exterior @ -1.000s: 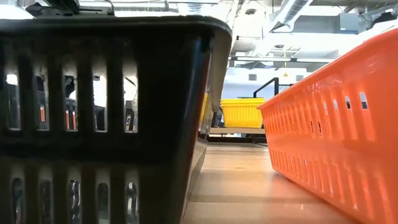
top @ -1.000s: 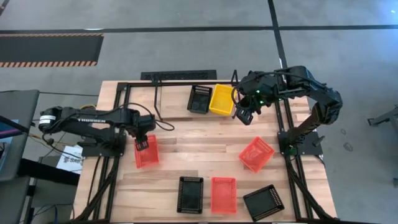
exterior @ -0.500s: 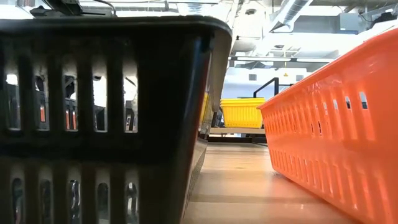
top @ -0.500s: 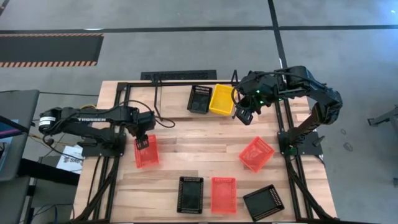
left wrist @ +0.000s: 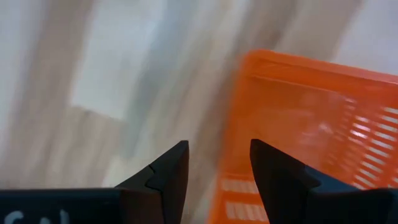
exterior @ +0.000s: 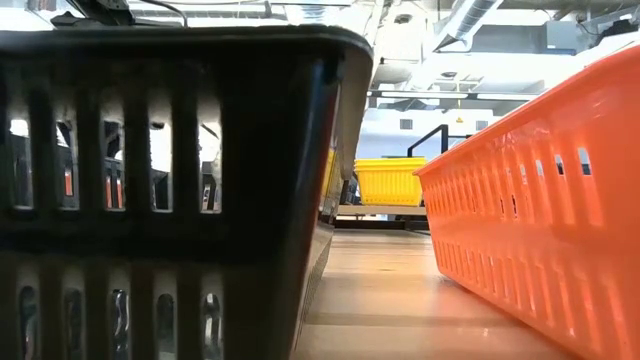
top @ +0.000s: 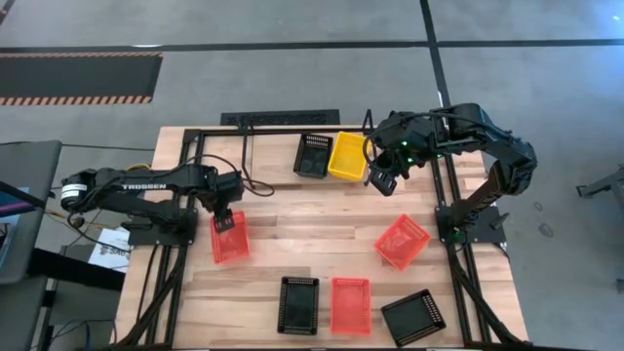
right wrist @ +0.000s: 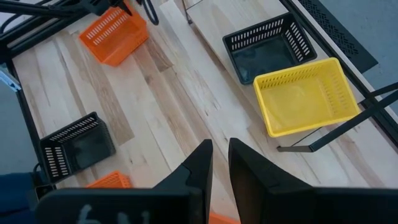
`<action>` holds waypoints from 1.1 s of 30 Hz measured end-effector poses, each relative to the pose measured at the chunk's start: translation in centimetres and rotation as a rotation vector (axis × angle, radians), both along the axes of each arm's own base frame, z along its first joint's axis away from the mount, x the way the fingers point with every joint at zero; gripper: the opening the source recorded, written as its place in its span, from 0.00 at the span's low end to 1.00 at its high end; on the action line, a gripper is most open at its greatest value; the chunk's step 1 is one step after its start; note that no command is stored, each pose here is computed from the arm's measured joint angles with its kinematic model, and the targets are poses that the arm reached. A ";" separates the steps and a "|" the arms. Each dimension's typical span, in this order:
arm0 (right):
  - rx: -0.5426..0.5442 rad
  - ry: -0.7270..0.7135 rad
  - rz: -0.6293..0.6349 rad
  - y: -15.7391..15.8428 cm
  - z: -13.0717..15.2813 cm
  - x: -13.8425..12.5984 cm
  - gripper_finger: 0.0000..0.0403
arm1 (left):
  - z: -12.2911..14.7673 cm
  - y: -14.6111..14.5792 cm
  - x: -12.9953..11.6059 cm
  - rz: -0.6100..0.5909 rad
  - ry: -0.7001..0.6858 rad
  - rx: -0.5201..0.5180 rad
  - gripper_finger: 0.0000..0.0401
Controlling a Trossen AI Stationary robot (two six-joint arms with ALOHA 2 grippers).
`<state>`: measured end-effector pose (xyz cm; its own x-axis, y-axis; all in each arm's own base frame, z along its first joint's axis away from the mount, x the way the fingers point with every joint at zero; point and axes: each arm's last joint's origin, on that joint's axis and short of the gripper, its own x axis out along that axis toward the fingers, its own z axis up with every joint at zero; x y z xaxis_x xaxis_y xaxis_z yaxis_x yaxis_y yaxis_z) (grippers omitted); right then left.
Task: Stack baskets on shelf by color
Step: Put the left orange basket on the shelf
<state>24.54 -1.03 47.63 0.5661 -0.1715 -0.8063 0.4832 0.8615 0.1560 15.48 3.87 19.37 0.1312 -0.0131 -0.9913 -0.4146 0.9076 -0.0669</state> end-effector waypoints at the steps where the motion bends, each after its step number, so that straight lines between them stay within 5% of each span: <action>1: 0.000 0.000 0.000 0.0 0.0 0.0 0.18 | 0.0 0.0 0.0 0.011 0.007 0.012 0.39; 13: 0.000 -0.001 0.000 0.0 0.0 0.0 0.18 | -0.2 0.1 0.1 0.013 0.020 0.009 0.39; 27: -0.015 -0.039 0.019 0.0 0.3 0.3 0.18 | -4.3 0.5 2.1 0.010 0.258 -0.072 0.39; 30: -0.015 -0.038 0.019 0.0 0.2 0.3 0.18 | -5.2 0.5 2.4 -0.002 0.295 -0.119 0.34; 33: -0.016 -0.038 0.020 0.0 0.2 0.3 0.18 | -5.6 0.5 2.6 -0.003 0.305 -0.137 0.19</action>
<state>24.87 -1.05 47.88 0.6000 -0.1726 -0.7812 0.4601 0.8733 0.1604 18.06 4.34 13.75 -0.1718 -0.1485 -0.9739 -0.4314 0.9001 -0.0611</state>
